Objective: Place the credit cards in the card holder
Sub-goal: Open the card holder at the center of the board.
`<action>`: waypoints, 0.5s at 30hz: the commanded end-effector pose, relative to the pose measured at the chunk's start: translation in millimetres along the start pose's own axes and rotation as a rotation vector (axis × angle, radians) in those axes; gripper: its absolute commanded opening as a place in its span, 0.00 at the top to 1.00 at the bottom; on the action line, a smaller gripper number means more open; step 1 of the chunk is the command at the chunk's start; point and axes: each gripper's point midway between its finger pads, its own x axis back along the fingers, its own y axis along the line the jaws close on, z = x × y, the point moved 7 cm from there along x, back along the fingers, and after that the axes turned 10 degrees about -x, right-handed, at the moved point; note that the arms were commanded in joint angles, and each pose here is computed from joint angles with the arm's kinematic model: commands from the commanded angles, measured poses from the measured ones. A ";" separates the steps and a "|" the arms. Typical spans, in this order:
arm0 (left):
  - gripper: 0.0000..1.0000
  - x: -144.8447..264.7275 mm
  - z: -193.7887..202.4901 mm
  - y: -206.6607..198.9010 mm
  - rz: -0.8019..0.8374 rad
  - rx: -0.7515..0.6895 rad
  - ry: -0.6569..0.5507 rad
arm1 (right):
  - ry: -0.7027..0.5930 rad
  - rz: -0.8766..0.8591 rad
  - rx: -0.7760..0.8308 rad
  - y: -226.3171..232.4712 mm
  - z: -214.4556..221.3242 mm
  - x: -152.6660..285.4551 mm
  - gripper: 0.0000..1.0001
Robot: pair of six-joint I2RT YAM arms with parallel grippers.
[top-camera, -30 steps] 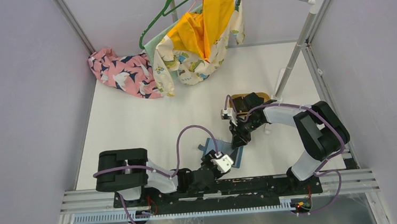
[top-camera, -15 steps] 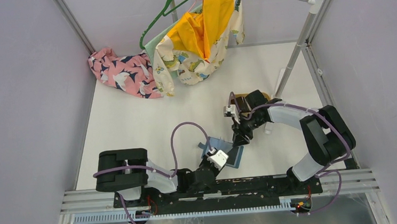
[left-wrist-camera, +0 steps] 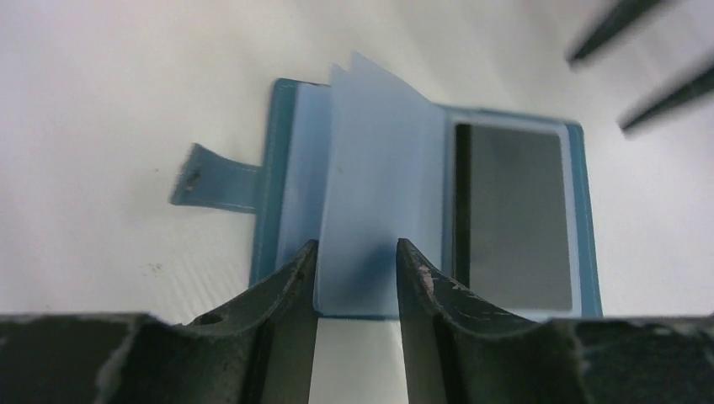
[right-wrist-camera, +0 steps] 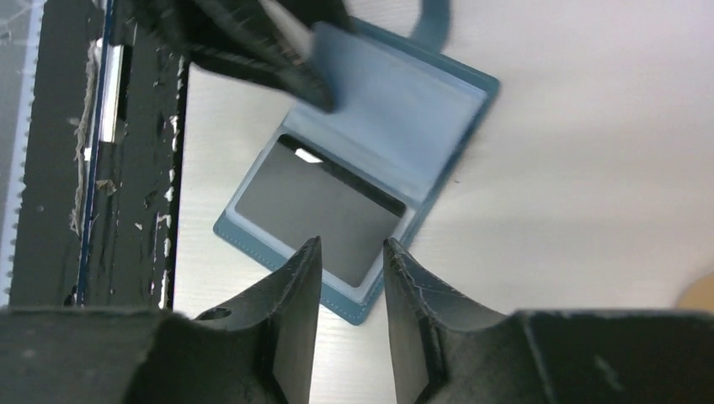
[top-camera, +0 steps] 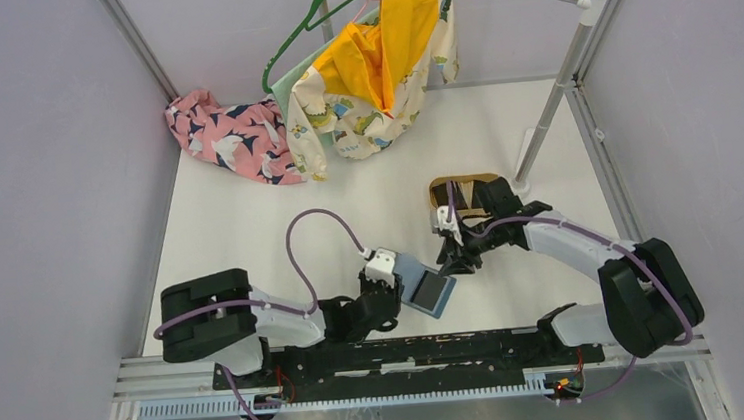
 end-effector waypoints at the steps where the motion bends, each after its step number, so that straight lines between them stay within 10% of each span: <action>1: 0.55 -8.8 -8.4 12.0 -0.046 0.258 0.098 | -0.060 -0.043 0.253 10.8 2.5 -6.0 0.64; 15: 0.47 -14.3 -25.7 40.8 0.045 0.293 0.315 | -0.011 -0.351 0.709 66.6 19.8 -36.3 0.75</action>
